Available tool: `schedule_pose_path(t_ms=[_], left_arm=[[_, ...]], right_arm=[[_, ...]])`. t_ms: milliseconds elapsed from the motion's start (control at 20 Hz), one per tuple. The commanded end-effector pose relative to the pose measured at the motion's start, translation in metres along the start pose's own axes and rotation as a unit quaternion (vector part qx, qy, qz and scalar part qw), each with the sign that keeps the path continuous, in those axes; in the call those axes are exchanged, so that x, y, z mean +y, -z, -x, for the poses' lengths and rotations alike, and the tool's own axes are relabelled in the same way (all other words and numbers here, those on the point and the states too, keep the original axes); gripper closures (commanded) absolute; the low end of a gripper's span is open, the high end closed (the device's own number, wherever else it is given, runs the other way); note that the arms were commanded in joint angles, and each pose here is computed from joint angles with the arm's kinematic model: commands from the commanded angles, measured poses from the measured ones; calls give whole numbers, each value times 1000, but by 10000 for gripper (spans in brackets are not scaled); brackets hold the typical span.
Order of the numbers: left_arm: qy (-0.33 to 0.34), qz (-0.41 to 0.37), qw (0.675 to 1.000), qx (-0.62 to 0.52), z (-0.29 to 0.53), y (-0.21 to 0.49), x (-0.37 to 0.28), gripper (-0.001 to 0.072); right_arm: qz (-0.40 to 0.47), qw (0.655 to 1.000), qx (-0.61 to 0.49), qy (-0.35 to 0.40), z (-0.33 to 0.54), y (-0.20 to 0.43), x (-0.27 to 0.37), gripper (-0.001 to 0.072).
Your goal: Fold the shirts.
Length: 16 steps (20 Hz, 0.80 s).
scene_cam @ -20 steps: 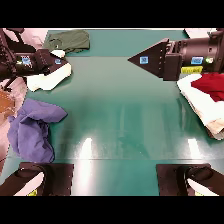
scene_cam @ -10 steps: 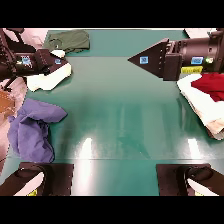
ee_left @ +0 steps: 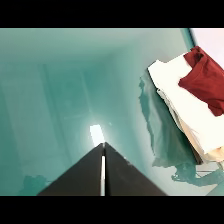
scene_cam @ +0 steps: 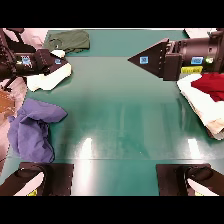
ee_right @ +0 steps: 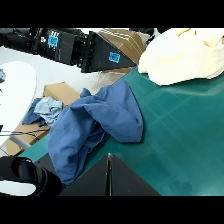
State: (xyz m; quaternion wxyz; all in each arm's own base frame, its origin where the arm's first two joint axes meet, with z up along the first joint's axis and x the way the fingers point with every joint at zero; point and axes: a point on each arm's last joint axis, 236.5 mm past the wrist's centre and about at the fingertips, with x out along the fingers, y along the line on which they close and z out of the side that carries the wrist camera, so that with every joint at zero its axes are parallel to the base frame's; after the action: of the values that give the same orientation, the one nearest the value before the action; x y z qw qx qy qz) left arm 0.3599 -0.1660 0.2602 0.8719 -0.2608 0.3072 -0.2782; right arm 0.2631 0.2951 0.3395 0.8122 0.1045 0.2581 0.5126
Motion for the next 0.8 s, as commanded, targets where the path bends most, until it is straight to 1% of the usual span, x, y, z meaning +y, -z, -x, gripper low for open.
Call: schedule_pose_path(t_ms=[0,150,300,350,450,550,600,650,700,750], left_arm=[[-1,0,1000,-7,0,-3,0,684],[2,2,1000,-22,1,-11,-1,684],[34,21,999,-5,1,-3,-16,684],[42,26,999,-7,1,-4,-20,684],[42,13,999,-7,1,-3,-20,684],[35,-31,999,16,0,8,-16,684],[12,-48,998,34,0,16,-4,684],[-24,-61,996,53,0,25,15,684],[-89,-49,992,71,3,33,47,684],[-170,-25,981,86,11,42,87,683]], right_arm=[[0,1000,0,0,0,0,0,686],[-1,1000,-6,0,0,-3,0,686],[-5,1000,-11,2,-3,-5,-4,686],[-20,1000,-11,1,-8,-6,-7,686],[-47,999,5,-25,-31,1,-5,686],[-57,996,55,-47,-67,28,1,685],[-63,993,84,-58,-89,46,3,685],[-70,990,106,-66,-108,61,5,685],[-78,987,118,-69,-128,72,3,685],[-86,986,124,-68,-148,82,0,685]])
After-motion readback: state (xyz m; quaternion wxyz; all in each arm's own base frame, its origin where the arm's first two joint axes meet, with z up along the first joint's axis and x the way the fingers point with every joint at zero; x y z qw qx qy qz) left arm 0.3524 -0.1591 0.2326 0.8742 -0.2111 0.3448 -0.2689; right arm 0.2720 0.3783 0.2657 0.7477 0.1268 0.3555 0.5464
